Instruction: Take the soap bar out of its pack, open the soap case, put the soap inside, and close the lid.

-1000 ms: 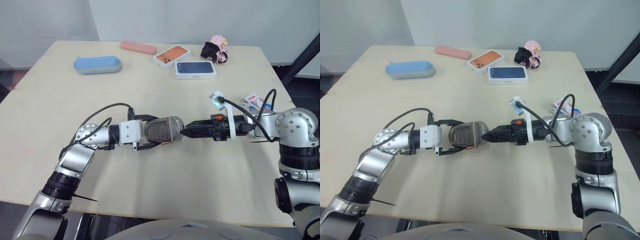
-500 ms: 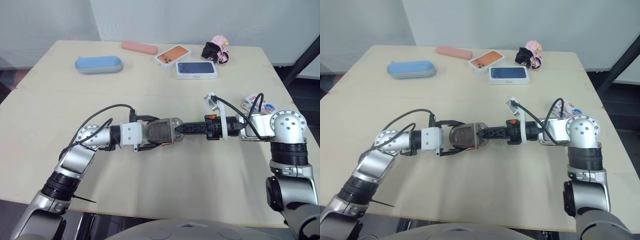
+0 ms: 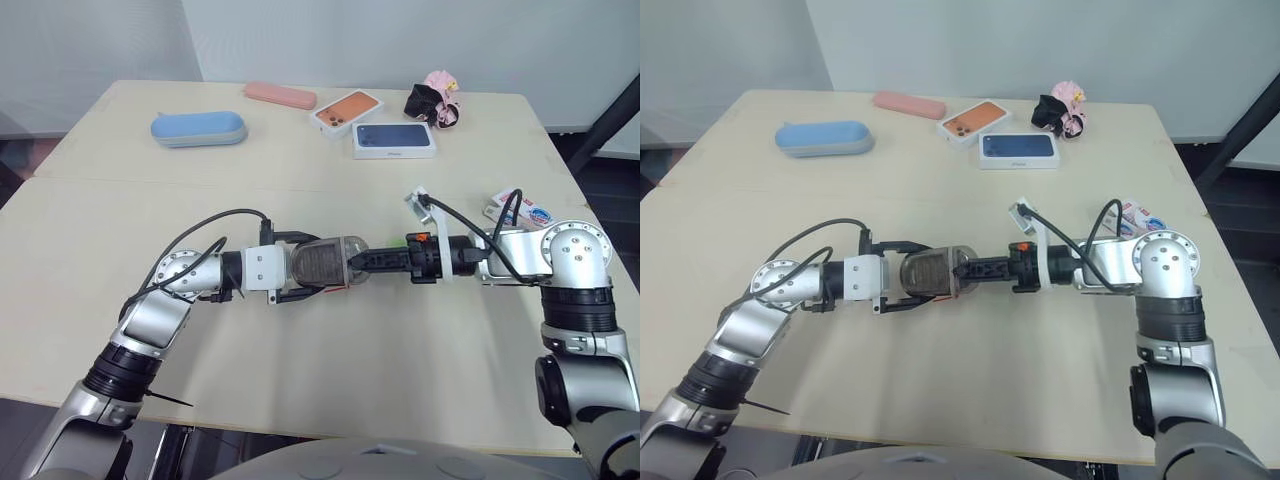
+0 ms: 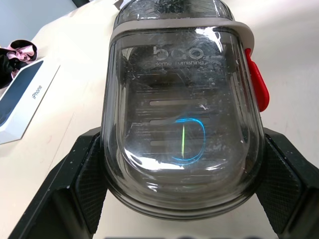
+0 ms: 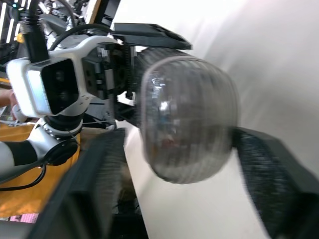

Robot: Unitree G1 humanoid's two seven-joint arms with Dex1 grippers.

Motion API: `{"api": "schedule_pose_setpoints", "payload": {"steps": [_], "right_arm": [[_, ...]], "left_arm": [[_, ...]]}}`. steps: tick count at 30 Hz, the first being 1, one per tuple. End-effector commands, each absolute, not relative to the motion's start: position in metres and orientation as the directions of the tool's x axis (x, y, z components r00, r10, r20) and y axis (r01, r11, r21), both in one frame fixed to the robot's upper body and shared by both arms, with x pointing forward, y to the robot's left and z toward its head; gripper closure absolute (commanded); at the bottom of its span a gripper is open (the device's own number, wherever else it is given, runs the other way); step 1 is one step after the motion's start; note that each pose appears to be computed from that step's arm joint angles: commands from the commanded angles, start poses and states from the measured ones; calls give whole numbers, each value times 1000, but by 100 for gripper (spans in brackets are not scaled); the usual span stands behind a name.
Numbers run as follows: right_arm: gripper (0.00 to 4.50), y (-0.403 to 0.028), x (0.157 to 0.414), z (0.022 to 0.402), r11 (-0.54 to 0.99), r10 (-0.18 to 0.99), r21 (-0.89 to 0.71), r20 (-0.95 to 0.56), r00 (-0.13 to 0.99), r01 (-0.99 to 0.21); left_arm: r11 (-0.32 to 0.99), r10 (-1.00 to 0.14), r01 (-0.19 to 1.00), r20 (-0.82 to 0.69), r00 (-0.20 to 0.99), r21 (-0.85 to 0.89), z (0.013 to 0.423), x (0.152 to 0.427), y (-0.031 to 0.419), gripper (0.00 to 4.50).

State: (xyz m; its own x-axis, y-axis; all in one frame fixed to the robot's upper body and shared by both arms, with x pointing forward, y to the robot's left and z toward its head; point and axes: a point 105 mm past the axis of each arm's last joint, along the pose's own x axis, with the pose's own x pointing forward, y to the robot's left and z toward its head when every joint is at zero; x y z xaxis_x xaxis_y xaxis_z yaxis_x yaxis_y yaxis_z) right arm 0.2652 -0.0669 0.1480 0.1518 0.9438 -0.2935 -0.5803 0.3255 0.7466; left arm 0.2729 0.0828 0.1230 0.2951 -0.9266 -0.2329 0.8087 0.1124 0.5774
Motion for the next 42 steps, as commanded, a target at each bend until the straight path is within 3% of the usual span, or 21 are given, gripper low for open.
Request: {"api": "schedule_pose_setpoints", "payload": {"steps": [1,15,21,27,31,35,42], "right_arm": [[239,-63,261,157,279,959,748,-255,127,-602],[251,-77,256,163,211,976,789,-198,87,-577],[251,-111,274,162,344,939,760,-290,186,-551],[251,-163,299,167,577,816,614,-456,355,-539],[251,-209,315,171,748,653,404,-587,478,-526],[251,-235,322,172,802,559,267,-653,511,-535],[251,-244,322,155,827,504,242,-720,477,-508]], "left_arm": [[122,-937,790,-193,291,601,135,272,78,104],[122,-929,800,-216,300,588,128,270,85,104],[128,-923,806,-228,309,578,126,270,89,104],[133,-920,814,-235,313,566,123,270,91,104],[134,-918,818,-241,316,559,121,270,93,104],[137,-917,821,-243,317,555,120,270,93,104],[139,-916,827,-245,316,546,117,269,92,104]]}}
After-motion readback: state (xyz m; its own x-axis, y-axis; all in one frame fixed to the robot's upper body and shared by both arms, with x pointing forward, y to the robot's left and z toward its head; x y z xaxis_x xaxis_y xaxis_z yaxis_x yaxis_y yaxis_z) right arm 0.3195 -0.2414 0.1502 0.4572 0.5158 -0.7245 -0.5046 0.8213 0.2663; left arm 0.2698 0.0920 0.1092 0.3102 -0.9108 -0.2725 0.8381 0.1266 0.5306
